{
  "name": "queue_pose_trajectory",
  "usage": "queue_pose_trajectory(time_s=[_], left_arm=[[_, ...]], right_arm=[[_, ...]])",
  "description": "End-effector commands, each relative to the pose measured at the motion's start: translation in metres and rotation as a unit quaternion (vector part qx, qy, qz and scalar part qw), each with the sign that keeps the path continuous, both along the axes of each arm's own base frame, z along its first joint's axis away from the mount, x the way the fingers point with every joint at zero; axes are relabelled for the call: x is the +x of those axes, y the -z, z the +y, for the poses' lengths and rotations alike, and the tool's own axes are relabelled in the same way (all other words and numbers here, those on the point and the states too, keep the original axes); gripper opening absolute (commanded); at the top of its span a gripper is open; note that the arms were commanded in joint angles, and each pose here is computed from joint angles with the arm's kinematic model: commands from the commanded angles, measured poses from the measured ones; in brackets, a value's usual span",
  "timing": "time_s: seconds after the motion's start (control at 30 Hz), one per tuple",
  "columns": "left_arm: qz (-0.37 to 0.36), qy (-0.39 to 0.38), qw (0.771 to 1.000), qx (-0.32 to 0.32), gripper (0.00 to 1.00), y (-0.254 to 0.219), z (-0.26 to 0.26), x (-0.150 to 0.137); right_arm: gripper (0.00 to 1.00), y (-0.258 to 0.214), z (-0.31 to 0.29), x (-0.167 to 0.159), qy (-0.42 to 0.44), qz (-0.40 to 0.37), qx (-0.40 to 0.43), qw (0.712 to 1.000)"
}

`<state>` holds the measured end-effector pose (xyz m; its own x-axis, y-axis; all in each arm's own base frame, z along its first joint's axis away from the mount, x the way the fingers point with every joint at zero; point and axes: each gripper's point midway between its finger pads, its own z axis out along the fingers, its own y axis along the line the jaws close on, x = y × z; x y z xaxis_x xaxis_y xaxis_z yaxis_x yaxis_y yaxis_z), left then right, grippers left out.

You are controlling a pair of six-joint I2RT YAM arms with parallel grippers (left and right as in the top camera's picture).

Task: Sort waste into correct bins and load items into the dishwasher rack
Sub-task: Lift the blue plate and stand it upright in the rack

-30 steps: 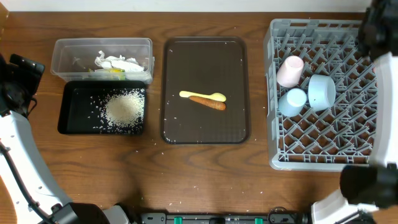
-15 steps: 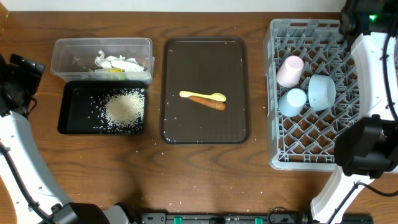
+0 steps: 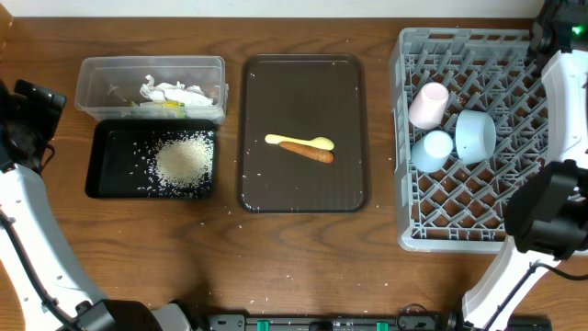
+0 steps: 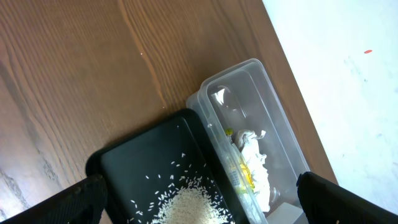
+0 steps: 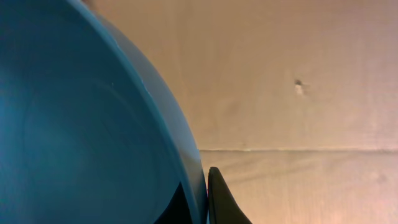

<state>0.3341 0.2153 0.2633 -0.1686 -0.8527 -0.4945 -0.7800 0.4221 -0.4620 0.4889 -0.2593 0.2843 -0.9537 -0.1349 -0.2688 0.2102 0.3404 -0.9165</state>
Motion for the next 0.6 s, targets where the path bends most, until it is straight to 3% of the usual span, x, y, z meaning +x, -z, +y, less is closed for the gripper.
queue_pose_trajectory(time_s=[0.0, 0.43, 0.5, 0.57], left_arm=[[-0.009, -0.004, 1.0, 0.008, 1.0, -0.009, 0.003, 0.0], [-0.009, -0.004, 1.0, 0.008, 1.0, -0.009, 0.003, 0.0], [-0.009, -0.004, 1.0, 0.008, 1.0, -0.009, 0.003, 0.0], [-0.009, -0.004, 1.0, 0.008, 1.0, -0.009, 0.003, 0.0]], right_arm=[[0.01, 0.029, 0.01, 0.015, -0.034, 0.032, 0.023, 0.999], [0.02, 0.06, 0.041, 0.032, -0.065, 0.074, 0.032, 0.995], [0.13, 0.06, 0.054, 0.036, -0.076, 0.075, 0.031, 0.994], [0.34, 0.06, 0.07, 0.043, -0.091, 0.074, 0.031, 0.993]])
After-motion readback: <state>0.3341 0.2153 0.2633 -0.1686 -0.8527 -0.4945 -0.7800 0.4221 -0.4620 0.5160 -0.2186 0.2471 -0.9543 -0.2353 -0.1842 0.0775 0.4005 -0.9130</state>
